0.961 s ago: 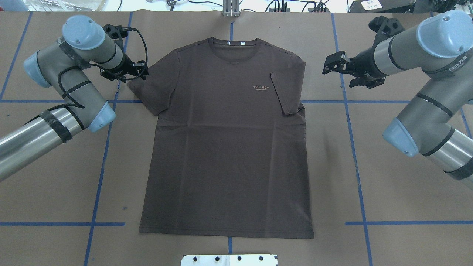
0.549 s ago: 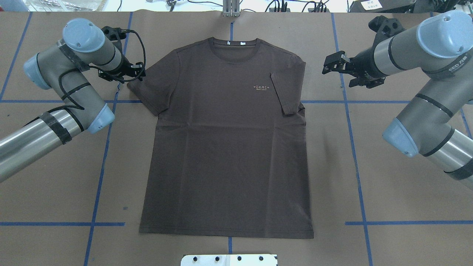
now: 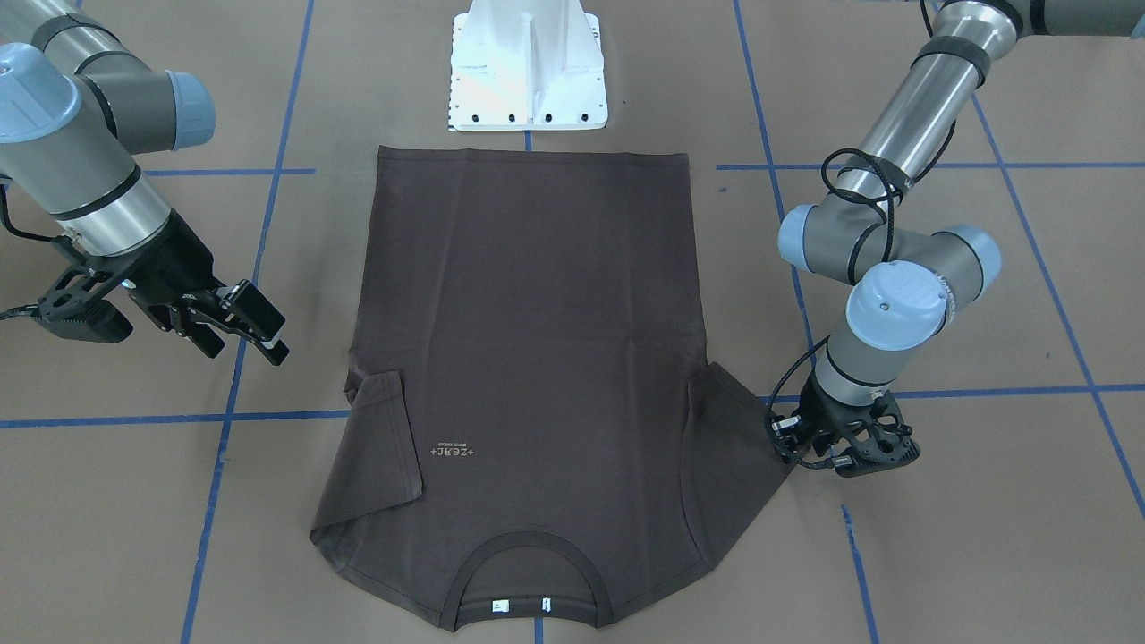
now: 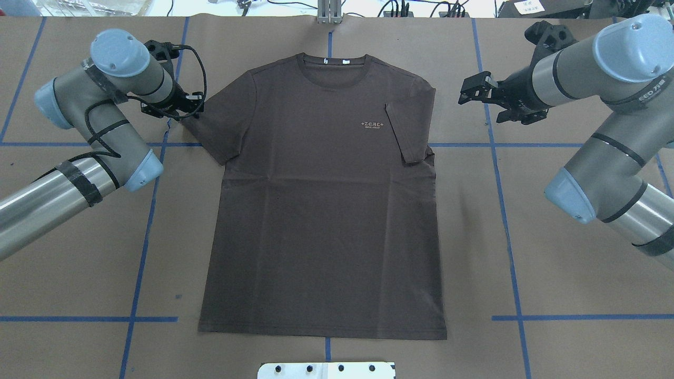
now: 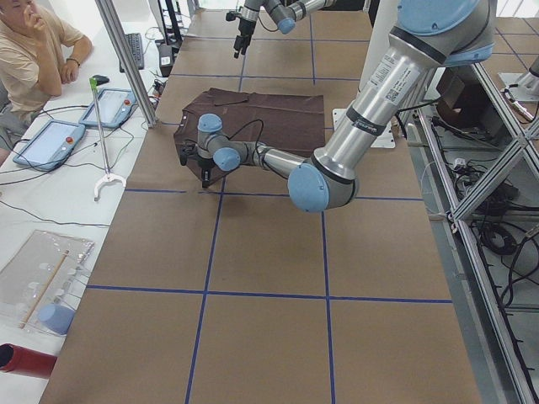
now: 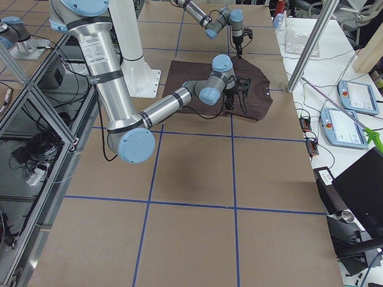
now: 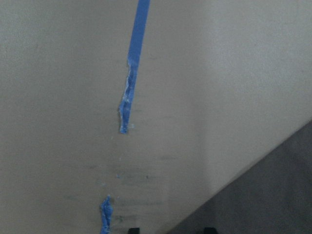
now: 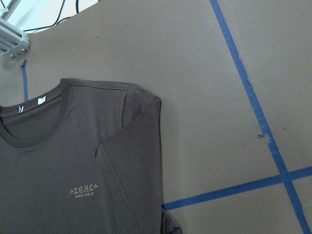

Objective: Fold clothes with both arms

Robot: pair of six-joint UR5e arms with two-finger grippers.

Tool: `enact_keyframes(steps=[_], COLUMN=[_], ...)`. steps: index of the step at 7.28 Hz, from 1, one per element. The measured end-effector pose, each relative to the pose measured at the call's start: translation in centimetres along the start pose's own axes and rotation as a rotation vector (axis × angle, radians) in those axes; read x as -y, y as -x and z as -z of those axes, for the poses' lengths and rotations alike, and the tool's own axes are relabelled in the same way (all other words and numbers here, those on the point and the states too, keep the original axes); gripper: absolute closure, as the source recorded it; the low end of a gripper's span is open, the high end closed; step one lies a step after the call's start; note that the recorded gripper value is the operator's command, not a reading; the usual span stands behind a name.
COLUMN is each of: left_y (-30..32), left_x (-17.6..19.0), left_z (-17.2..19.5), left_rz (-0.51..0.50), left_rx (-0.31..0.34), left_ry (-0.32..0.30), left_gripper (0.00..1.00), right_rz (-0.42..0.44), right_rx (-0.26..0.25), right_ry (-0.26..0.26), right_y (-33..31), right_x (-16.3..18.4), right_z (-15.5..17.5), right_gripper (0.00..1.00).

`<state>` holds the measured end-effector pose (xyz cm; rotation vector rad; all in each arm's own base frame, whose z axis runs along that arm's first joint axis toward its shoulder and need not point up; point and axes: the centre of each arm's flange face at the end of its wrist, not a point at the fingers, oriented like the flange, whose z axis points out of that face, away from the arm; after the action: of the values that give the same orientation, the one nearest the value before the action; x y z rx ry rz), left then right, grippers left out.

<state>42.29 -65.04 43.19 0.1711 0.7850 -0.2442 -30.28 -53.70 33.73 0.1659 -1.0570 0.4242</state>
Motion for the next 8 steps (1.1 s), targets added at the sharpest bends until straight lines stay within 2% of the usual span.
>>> enact_keyframes(steps=[1, 2, 6, 8], left_y=[0.0, -0.1, -1.0, -5.0], left_x=[0.0, 0.0, 0.2, 0.8], left_z=[0.0, 0.0, 0.7, 3.4], left_rz=[0.0, 0.002, -0.002, 0.025], left_rx=[0.0, 0.0, -0.016, -0.072], left_ry=[0.0, 0.0, 0.008, 0.045], left_gripper=[0.7, 1.0, 1.0, 1.0], right_rz=[-0.001, -0.001, -0.001, -0.003], right_rx=[0.0, 0.0, 0.0, 0.0], right_ry=[-0.001, -0.002, -0.003, -0.004], right_y=[0.0, 0.0, 0.1, 0.1], right_x=[0.0, 0.0, 0.0, 0.0], right_z=[0.0, 0.0, 0.0, 0.0], right_gripper=[0.0, 0.0, 0.0, 0.0])
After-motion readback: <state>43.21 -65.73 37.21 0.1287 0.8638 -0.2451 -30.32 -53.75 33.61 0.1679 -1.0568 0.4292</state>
